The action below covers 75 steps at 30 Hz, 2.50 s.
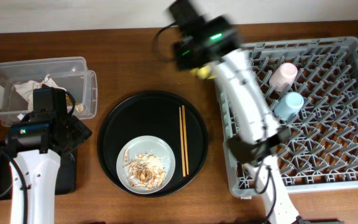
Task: Sort waste into correct bins and load items into the dishwasher rack
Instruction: 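Grasp the yellow bowl with the right gripper and place it in the rack, then move the right gripper back to the tray and grasp the chopsticks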
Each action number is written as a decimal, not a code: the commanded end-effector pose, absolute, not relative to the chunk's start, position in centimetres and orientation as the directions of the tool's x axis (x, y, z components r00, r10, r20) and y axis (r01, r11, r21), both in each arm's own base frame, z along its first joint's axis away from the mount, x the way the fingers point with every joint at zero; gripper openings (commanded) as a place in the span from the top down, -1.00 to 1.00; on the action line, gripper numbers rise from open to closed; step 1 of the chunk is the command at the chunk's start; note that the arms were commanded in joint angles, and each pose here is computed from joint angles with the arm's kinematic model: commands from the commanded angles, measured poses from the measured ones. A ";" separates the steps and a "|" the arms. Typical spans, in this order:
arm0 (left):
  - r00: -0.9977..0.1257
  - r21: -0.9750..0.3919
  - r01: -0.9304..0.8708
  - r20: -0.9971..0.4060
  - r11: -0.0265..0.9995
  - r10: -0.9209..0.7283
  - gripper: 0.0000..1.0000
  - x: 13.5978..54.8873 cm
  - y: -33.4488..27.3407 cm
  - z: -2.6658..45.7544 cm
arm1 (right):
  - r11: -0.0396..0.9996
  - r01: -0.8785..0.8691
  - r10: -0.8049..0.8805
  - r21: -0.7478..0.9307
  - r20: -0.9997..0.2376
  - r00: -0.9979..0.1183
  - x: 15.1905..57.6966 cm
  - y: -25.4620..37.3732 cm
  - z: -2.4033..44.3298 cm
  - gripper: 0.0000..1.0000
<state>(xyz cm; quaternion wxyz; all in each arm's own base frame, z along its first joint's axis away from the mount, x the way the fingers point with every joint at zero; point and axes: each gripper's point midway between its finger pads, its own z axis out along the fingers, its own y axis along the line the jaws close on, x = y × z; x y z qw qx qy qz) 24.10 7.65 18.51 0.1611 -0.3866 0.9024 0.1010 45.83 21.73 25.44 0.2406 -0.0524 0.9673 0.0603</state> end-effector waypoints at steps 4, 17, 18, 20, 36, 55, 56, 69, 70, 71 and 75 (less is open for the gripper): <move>-0.634 0.048 -0.742 -0.374 0.668 -0.677 -0.99 24.1 7.8 18.6 | 0.973 -0.101 0.017 0.209 -0.497 -0.868 45.7 15.0 30.2 0.93; -0.634 0.048 -0.742 -0.373 0.668 -0.677 -0.99 24.1 7.8 18.6 | 0.944 0.257 0.293 0.207 -0.169 -0.941 37.1 -2.3 26.0 0.92; -0.634 0.048 -0.742 -0.373 0.668 -0.677 -0.99 24.1 7.8 18.6 | 0.938 0.261 0.299 0.226 -0.153 -0.942 36.4 -2.9 25.7 0.92; -0.634 0.048 -0.742 -0.374 0.668 -0.677 -0.99 24.1 7.8 18.6 | 0.905 0.239 0.296 0.351 -0.117 -0.948 35.1 -4.0 25.2 0.92; -0.634 0.048 -0.742 -0.373 0.668 -0.677 -0.99 24.1 7.8 18.6 | 0.388 0.122 0.452 0.914 -0.073 -0.889 31.6 -6.6 21.5 0.92; -0.634 0.048 -0.742 -0.373 0.668 -0.677 -0.99 24.1 7.8 18.6 | 0.298 0.218 0.344 0.929 0.109 -0.933 31.7 -0.1 20.7 0.92; -0.634 0.048 -0.742 -0.373 0.668 -0.677 -0.99 24.1 7.8 18.6 | 0.293 0.238 0.340 0.926 0.132 -0.931 31.3 0.1 20.2 0.92; -0.634 0.048 -0.742 -0.374 0.668 -0.677 -0.99 24.1 7.8 18.6 | 0.279 0.279 0.473 0.919 0.121 -0.873 30.5 -4.7 18.1 0.30; -0.634 0.048 -0.742 -0.373 0.668 -0.677 -0.99 24.1 7.8 18.6 | 0.285 0.285 0.484 0.915 0.119 -0.867 30.4 -5.3 18.0 0.21; -0.634 0.048 -0.742 -0.374 0.668 -0.677 -0.99 24.1 7.8 18.6 | 0.290 0.293 0.497 0.911 0.118 -0.860 30.3 -5.9 18.1 0.21; -0.634 0.048 -0.742 -0.374 0.668 -0.677 -0.99 24.1 7.8 18.6 | 0.321 0.332 0.553 0.887 0.110 -0.826 30.0 -8.8 19.0 0.21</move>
